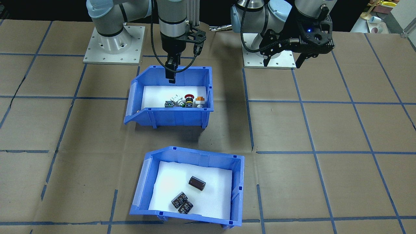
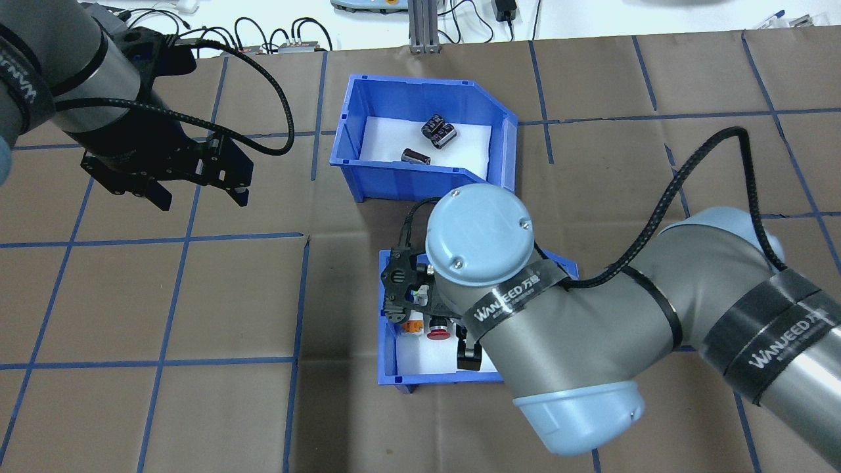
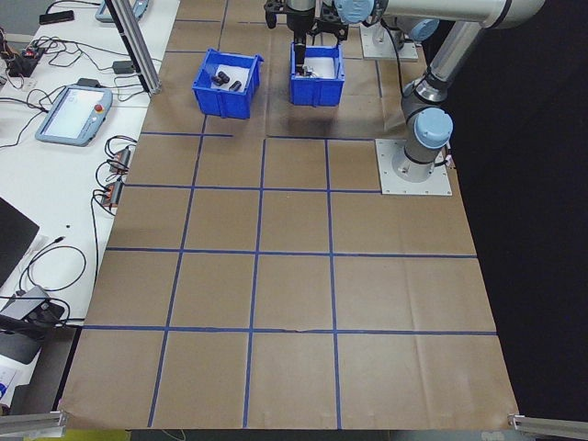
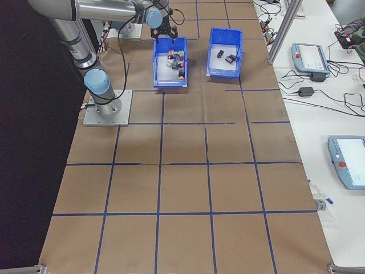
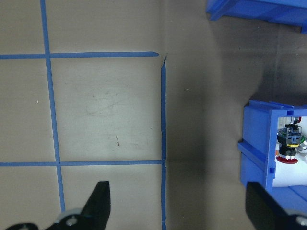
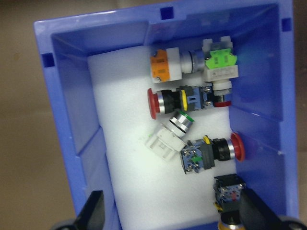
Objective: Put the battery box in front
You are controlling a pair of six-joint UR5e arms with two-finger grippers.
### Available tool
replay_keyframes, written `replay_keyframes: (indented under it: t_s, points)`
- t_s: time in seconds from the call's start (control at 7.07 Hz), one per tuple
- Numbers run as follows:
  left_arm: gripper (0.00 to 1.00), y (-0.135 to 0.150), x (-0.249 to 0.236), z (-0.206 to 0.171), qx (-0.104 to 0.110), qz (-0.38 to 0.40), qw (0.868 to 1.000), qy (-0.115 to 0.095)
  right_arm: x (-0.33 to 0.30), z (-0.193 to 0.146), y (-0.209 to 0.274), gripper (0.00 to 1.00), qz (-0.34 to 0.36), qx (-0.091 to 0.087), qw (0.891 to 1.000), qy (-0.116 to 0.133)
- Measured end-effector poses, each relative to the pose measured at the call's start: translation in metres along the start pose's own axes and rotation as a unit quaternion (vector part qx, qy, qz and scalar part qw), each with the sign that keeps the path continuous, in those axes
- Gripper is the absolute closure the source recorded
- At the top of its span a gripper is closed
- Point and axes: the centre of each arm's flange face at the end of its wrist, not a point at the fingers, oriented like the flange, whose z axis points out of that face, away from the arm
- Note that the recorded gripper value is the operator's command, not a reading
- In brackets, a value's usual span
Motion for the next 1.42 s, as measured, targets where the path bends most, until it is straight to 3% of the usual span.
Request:
replay_keyframes:
  t_s: [0.28, 0.42, 0.57, 0.85, 1.13, 1.27, 1.42]
  points:
    - [0.01, 0.0, 0.0, 0.001, 0.0, 0.0, 1.0, 0.001, 0.056, -0.008, 0.041, 0.0, 0.094, 0.004, 0.996, 0.006]
    - [0.01, 0.0, 0.0, 0.001, -0.001, 0.0, 1.0, 0.001, 0.079, -0.011, 0.062, 0.0, 0.173, 0.013, 0.985, 0.005]
    - [0.01, 0.0, 0.0, 0.001, -0.001, 0.0, 1.0, 0.001, 0.101, -0.015, 0.085, 0.0, 0.273, 0.021, 0.962, 0.003]
    - [0.01, 0.0, 0.0, 0.001, -0.001, 0.0, 1.0, 0.001, 0.132, -0.026, 0.12, 0.0, 0.456, 0.02, 0.89, 0.0]
    - [0.01, 0.0, 0.0, 0.001, -0.001, 0.0, 1.0, 0.001, 0.15, -0.055, 0.13, 0.0, 0.567, 0.005, 0.823, -0.013]
    - [0.01, 0.0, 0.0, 0.001, -0.001, 0.0, 1.0, 0.001, 0.164, -0.076, 0.129, 0.0, 0.602, -0.003, 0.798, -0.021]
    - [0.01, -0.001, 0.0, 0.001, -0.001, 0.0, 1.0, 0.001, 0.181, -0.093, 0.129, 0.0, 0.622, -0.011, 0.782, -0.026]
